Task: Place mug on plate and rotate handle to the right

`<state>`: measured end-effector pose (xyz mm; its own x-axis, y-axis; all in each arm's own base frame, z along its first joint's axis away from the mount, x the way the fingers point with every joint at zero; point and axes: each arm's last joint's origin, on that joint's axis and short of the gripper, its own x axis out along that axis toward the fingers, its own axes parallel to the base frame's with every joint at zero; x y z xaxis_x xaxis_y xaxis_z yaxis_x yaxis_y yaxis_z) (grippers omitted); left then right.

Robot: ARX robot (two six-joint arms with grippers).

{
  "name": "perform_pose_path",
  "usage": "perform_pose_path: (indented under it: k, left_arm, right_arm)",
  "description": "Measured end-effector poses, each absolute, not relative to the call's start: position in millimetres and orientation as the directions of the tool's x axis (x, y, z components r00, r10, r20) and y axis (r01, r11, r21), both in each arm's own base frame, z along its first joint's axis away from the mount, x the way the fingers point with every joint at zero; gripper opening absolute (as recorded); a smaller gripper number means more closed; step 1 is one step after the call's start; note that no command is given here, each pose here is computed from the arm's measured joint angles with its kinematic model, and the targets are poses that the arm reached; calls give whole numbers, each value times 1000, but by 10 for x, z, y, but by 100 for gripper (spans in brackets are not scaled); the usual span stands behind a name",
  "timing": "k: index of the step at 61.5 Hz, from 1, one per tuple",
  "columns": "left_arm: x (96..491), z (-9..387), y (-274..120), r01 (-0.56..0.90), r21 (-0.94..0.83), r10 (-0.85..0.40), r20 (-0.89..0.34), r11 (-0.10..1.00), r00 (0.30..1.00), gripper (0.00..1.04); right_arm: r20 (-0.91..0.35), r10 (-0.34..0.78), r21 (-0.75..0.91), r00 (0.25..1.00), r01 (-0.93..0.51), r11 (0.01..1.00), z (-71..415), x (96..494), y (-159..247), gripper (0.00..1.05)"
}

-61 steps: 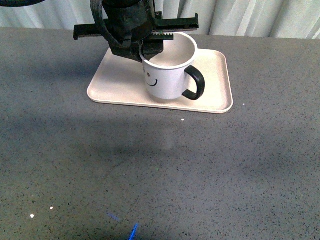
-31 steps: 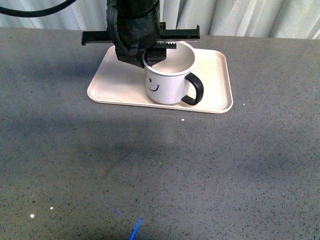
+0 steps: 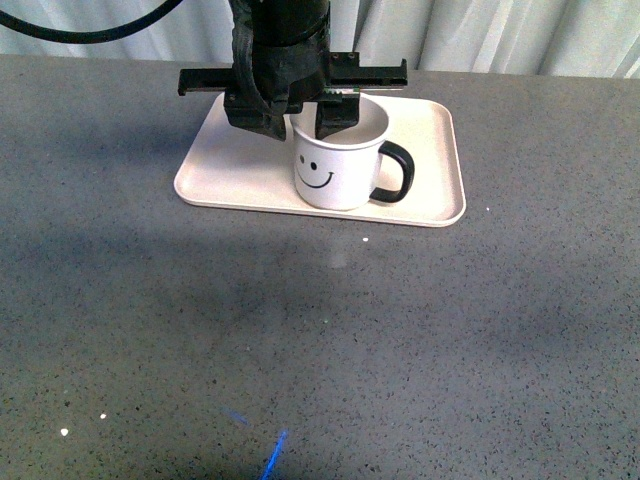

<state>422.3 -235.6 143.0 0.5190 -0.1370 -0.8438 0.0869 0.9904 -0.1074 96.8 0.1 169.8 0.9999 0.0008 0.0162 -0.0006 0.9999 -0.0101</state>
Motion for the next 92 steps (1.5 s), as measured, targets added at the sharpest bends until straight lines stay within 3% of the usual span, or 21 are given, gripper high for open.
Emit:
perform_pose_path:
  k: [6, 16, 27, 29, 31, 33, 40, 59, 92]
  left_arm:
    - [4171, 1469, -2298, 101, -104, -143, -827, 989, 544, 75]
    - [4019, 1751, -2085, 147, -135, -199, -730, 980, 654, 97]
    - [3740, 2282, -1667, 213, -230, -305, -519, 950, 799, 95]
    - [3673, 2349, -1596, 209, -194, -276, -452, 959, 848, 93]
    - [3575, 2419, -1465, 138, -135, -174, -306, 981, 936, 86]
    - [3476, 2448, -1346, 89, -95, -108, -207, 991, 972, 81]
    - [3050, 2406, -928, 10, -64, -10, 3, 998, 1000, 61]
    - [2325, 1984, -420, 11, -13, -11, -10, 1000, 1000, 2]
    - [1659, 1764, -85, 25, -10, -26, -9, 1000, 1000, 1]
  right_arm:
    - [16, 1, -10, 1000, -1, 1000, 1698, 968, 1, 95]
    - [16, 1, -10, 1000, -1, 1000, 1698, 968, 1, 96]
    - [16, 1, -10, 1000, -1, 1000, 1698, 968, 1, 95]
    - [16, 1, -10, 1000, -1, 1000, 1698, 968, 1, 96]
    - [16, 1, -10, 1000, -1, 1000, 1698, 968, 1, 95]
    - [16, 2, -10, 1000, -1, 1000, 1698, 968, 1, 95]
    - [16, 0, -10, 1000, 0, 1000, 1697, 968, 0, 96]
    - [16, 1, -10, 1000, -1, 1000, 1697, 968, 1, 96]
    - [16, 1, -10, 1000, -1, 1000, 1697, 968, 1, 96]
